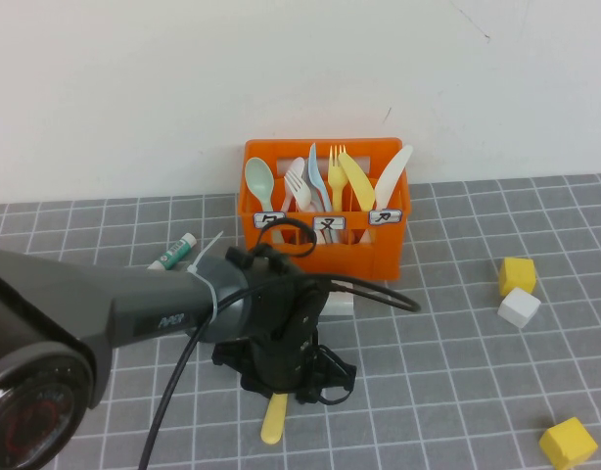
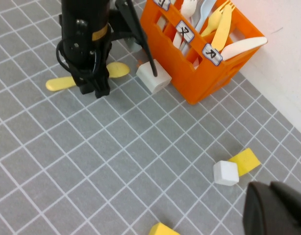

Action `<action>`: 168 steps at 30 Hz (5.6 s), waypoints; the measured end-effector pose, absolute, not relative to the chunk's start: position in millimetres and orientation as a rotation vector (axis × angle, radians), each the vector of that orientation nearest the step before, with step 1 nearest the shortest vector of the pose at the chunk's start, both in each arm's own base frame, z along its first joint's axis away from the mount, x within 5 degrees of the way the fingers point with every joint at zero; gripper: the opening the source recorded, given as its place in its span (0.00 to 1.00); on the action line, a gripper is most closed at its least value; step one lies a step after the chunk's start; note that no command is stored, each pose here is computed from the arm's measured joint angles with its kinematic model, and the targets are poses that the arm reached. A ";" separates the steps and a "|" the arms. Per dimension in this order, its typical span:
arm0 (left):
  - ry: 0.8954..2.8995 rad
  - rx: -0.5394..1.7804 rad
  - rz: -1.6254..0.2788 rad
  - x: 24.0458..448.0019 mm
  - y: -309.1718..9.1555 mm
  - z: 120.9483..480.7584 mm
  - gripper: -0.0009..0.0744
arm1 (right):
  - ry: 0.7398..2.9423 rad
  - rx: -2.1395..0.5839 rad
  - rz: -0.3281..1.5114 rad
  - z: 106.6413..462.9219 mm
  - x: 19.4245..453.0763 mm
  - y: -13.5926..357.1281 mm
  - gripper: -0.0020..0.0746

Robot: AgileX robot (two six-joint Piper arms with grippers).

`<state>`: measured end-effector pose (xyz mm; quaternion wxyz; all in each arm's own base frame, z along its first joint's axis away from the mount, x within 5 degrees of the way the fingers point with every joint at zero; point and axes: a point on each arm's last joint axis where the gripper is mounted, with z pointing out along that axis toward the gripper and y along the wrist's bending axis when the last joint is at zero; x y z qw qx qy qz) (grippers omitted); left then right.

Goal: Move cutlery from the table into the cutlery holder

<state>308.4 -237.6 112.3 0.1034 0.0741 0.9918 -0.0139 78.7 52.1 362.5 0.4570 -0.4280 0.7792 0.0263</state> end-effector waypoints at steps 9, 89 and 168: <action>2.906 0.251 0.022 310.8 -234.5 110.8 0.40 | 1.922 -1.066 0.093 362.0 77.3 53.7 0.03; 1.634 0.140 -0.297 109.2 -34.1 370.7 0.01 | 1.746 -1.140 0.106 283.7 43.1 33.6 0.03; 1.875 -0.060 -0.231 51.7 -8.2 172.9 0.01 | 1.824 -1.056 0.218 264.4 39.0 34.5 0.02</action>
